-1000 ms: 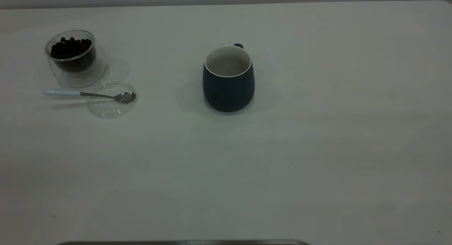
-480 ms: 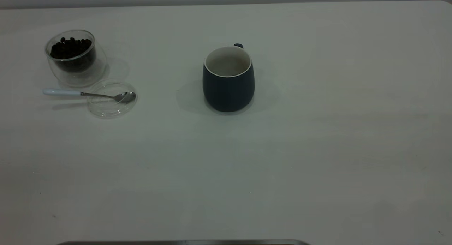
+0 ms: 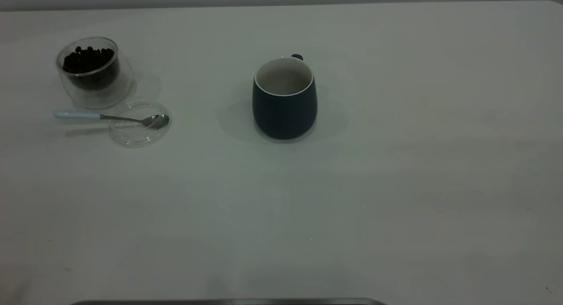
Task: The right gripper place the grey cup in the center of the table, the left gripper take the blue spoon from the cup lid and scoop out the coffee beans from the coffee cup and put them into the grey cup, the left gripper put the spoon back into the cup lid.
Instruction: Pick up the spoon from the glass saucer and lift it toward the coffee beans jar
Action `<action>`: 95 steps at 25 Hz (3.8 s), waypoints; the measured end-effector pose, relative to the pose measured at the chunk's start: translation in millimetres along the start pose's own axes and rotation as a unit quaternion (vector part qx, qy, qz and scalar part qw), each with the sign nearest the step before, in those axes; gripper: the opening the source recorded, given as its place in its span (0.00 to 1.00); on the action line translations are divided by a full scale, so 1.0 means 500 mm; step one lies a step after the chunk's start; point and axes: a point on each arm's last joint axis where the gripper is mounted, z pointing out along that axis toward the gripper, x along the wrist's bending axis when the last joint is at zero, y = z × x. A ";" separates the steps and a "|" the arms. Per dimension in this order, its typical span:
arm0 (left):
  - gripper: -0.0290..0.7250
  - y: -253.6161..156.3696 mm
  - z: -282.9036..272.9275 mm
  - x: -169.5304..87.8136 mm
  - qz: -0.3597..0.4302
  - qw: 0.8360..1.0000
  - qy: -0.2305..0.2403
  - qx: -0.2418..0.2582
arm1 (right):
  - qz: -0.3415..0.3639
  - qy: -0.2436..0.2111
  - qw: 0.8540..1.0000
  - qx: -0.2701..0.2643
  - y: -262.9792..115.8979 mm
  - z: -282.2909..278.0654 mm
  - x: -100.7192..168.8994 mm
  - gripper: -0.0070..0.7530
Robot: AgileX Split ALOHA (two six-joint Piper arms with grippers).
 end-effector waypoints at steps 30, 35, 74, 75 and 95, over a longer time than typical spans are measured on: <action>0.82 0.254 0.462 0.352 -0.134 0.951 -0.206 0.186 | 0.000 0.000 1.000 0.000 0.000 0.000 0.000 0.61; 0.82 0.191 0.509 0.420 -0.164 0.932 -0.254 0.202 | 0.000 0.000 1.000 0.000 0.000 0.000 0.000 0.61; 0.82 0.054 0.847 0.384 -0.142 0.885 -0.387 0.217 | 0.000 0.000 1.000 -0.001 0.000 0.000 0.000 0.61; 0.82 0.052 0.851 0.384 -0.146 0.884 -0.388 0.215 | 0.000 0.000 1.000 -0.001 0.000 0.000 0.000 0.61; 0.62 0.056 0.859 0.382 -0.176 0.881 -0.396 0.192 | 0.000 0.000 1.000 -0.001 0.000 0.000 0.000 0.61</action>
